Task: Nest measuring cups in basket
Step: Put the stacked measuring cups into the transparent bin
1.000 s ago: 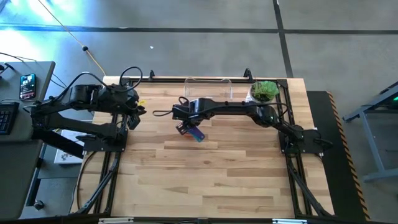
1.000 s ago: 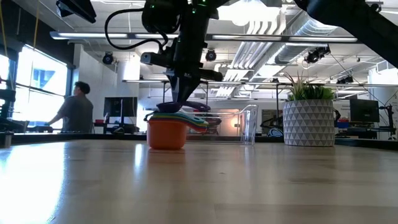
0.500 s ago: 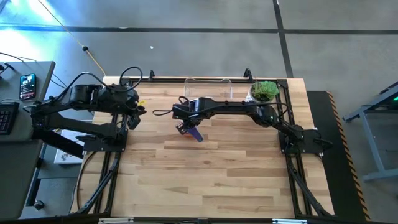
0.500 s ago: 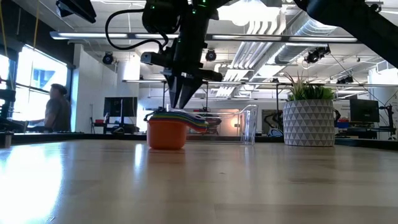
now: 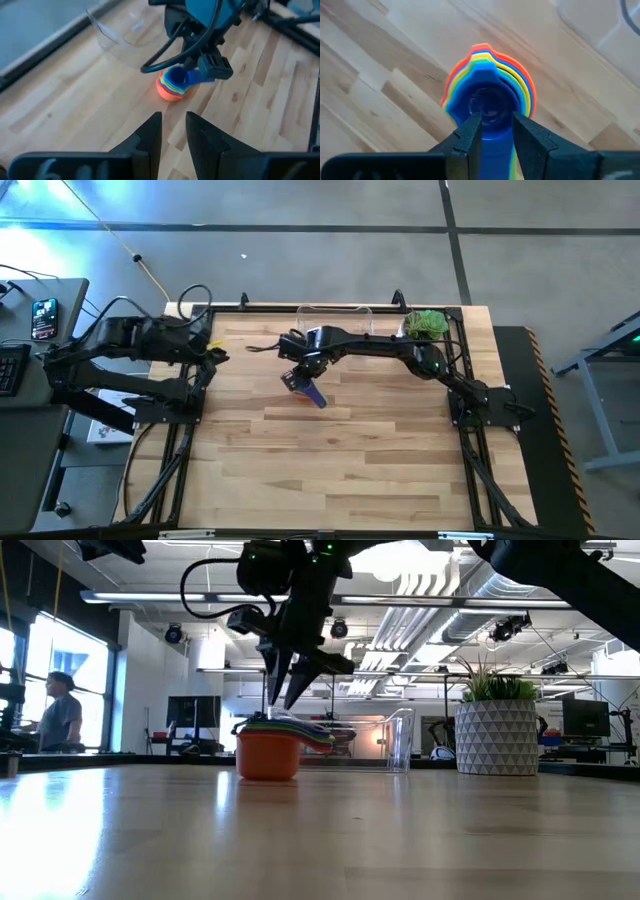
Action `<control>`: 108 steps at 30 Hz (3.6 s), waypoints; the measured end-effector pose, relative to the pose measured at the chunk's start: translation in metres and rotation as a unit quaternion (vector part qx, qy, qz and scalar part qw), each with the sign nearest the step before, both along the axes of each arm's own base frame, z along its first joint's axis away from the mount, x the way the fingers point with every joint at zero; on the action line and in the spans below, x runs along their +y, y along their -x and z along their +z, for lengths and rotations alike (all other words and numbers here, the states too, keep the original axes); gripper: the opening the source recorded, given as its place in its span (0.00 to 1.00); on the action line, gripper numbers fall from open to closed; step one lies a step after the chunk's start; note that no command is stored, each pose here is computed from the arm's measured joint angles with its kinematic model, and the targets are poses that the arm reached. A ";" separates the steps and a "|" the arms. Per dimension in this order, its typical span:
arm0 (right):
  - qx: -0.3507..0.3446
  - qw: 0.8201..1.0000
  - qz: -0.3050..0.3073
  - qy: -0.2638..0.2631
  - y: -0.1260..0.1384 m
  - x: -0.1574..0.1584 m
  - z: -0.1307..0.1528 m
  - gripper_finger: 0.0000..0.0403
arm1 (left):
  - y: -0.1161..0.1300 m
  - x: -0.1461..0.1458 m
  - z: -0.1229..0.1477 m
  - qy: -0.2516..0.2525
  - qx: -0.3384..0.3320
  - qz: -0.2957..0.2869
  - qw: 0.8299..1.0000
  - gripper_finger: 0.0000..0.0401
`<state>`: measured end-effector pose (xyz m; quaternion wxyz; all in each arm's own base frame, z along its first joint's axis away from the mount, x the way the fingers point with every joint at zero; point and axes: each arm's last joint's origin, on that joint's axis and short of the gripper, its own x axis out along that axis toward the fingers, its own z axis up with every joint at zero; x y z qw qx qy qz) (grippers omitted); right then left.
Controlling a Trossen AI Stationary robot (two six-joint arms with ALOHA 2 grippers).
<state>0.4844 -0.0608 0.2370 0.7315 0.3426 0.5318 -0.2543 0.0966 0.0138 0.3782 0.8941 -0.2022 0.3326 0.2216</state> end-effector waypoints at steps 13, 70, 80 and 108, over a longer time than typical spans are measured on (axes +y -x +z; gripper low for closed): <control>-0.080 0.996 0.001 0.039 0.004 0.000 0.047 0.25 | 0.044 -0.004 0.007 -0.043 -0.102 0.031 0.993 0.20; -0.087 0.994 0.036 0.056 0.048 0.030 0.111 0.25 | -0.001 -0.019 -0.210 -0.108 -0.360 -0.190 0.907 0.20; -0.019 0.995 0.072 0.062 0.051 0.028 0.085 0.25 | -0.001 -0.019 -0.210 -0.108 -0.360 -0.190 0.907 0.20; 0.033 0.991 0.101 0.082 0.042 0.044 0.016 0.32 | -0.001 -0.019 -0.210 -0.108 -0.360 -0.190 0.907 0.20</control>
